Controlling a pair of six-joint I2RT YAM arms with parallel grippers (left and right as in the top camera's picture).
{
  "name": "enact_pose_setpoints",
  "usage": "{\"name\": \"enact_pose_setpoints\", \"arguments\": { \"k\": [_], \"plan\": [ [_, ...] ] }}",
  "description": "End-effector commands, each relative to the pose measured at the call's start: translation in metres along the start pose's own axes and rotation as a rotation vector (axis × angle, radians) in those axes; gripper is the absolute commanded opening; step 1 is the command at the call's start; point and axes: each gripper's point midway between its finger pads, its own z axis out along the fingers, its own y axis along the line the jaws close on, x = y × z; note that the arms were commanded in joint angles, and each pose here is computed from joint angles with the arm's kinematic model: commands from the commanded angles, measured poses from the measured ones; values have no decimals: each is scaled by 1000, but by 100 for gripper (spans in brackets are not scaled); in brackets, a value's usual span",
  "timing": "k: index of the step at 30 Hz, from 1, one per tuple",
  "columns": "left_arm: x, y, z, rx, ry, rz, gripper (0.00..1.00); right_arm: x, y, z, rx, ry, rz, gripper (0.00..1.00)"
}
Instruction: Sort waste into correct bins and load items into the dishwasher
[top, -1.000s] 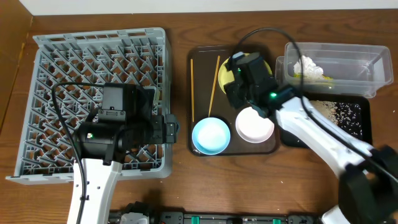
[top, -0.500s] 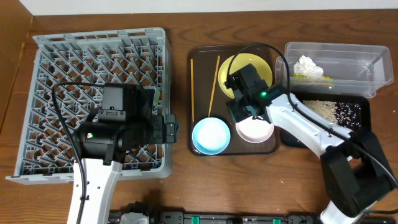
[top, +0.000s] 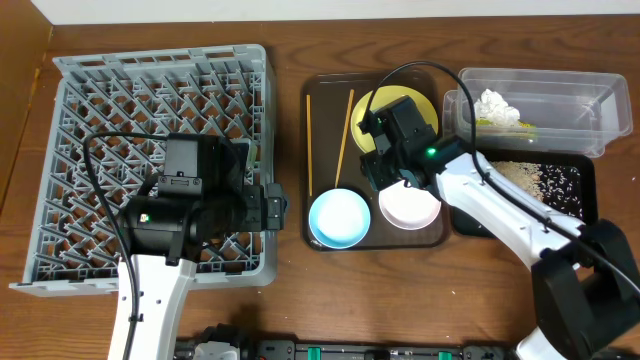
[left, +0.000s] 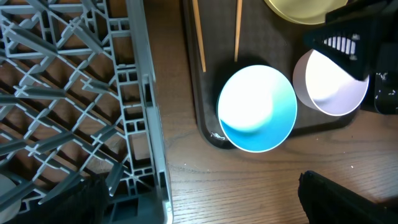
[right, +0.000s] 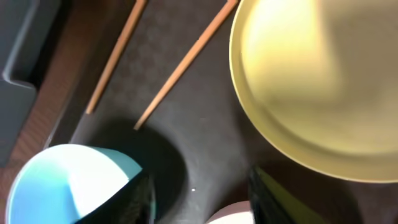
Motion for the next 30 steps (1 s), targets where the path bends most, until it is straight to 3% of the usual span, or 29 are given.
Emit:
{"name": "enact_pose_setpoints", "arguments": {
  "k": [1, 4, 5, 6, 11, 19, 30],
  "plan": [
    [-4, -1, -4, -4, -13, 26, 98, -29, 24, -52, -59, -137, -23, 58],
    [-4, -1, -4, -4, -13, 26, 98, -43, 32, -94, -73, -236, -38, 67],
    [-4, -1, -4, -4, -13, 26, 98, -46, 35, -111, -78, -271, -44, 75],
    [-4, -1, -4, -4, -13, 26, 98, -47, 37, -125, -83, -293, -48, 99],
    [-4, -1, -4, -4, -13, 26, 98, -39, 43, -187, -79, -380, -71, 99],
    [-4, -1, -4, -4, -13, 26, 98, -18, -28, -270, 267, -516, -17, 99],
    [-4, -1, -4, -4, -13, 26, 98, 37, -68, -323, 443, -571, -68, 99]
  ]
}}
